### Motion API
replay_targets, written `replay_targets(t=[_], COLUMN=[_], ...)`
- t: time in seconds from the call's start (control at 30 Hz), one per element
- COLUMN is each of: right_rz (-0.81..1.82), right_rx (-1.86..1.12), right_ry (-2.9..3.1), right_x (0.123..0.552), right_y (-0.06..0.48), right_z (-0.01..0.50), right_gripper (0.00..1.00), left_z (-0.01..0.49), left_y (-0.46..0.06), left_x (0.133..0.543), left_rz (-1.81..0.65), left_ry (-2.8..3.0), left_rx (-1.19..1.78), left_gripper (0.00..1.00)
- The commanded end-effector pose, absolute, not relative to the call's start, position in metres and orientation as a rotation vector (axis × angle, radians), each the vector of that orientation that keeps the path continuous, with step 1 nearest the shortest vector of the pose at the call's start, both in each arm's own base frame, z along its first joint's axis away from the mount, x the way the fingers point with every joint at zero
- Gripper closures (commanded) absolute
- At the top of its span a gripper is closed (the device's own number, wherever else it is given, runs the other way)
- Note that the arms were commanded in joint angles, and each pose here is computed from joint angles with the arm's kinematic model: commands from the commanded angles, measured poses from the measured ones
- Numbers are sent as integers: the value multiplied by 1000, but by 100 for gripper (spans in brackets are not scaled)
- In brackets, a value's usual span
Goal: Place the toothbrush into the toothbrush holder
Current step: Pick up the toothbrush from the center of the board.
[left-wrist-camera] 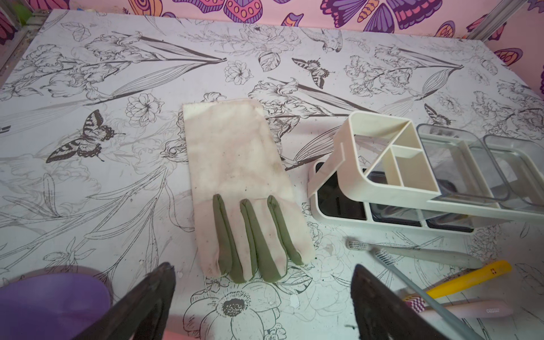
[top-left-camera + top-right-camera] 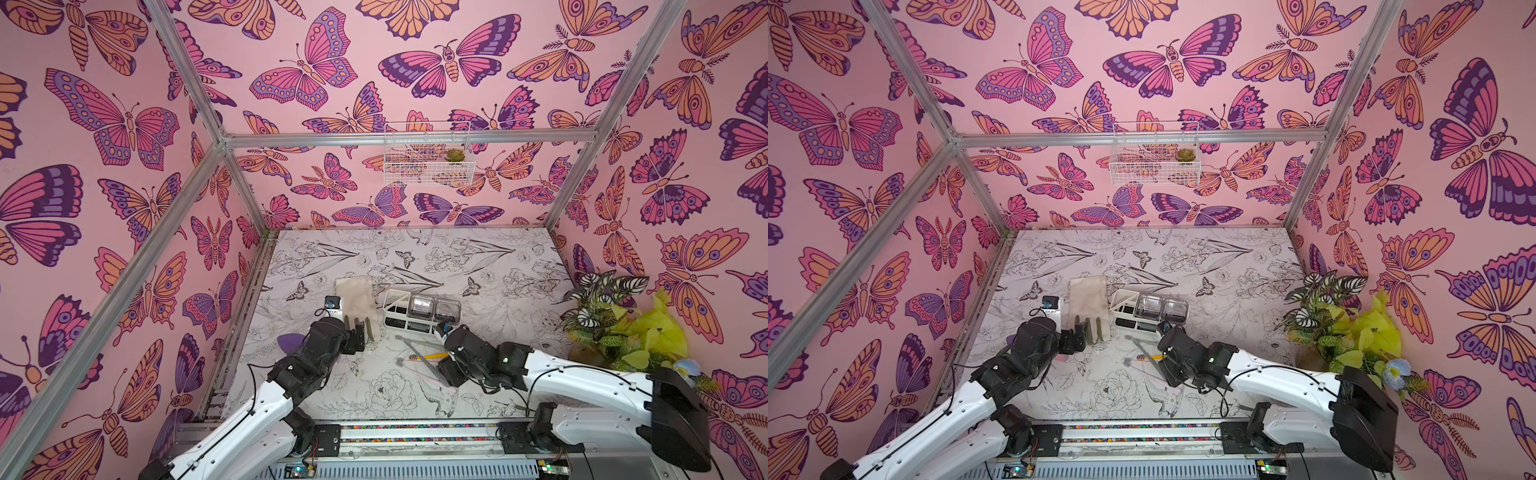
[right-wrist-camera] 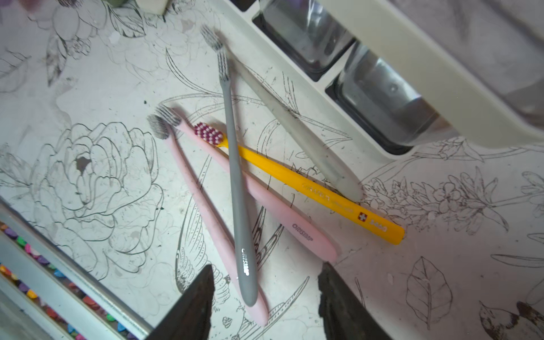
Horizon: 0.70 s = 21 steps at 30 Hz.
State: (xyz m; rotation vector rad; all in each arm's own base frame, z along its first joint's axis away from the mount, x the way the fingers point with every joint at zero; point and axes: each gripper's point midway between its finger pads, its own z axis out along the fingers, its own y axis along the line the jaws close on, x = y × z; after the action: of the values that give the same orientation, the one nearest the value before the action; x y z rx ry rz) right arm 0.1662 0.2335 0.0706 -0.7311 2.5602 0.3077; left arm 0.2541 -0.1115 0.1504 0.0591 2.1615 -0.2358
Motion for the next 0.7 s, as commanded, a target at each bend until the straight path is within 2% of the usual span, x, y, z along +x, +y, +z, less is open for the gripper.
replay_targets(t=[0.0, 0.43, 0.67], right_rz=[259, 324, 291], right_rx=[-757, -796, -794], right_ry=[2514, 2560, 2557], right_x=[171, 165, 169], right_y=[247, 276, 275], right_z=[74, 50, 40], right_gripper=[54, 56, 65], left_z=[148, 141, 136], left_y=[-104, -104, -102], left_x=[250, 253, 253], left_rz=[-212, -181, -171], left_ry=[2179, 2219, 2234], left_rx=[17, 3, -10], left_gripper=[7, 7, 7])
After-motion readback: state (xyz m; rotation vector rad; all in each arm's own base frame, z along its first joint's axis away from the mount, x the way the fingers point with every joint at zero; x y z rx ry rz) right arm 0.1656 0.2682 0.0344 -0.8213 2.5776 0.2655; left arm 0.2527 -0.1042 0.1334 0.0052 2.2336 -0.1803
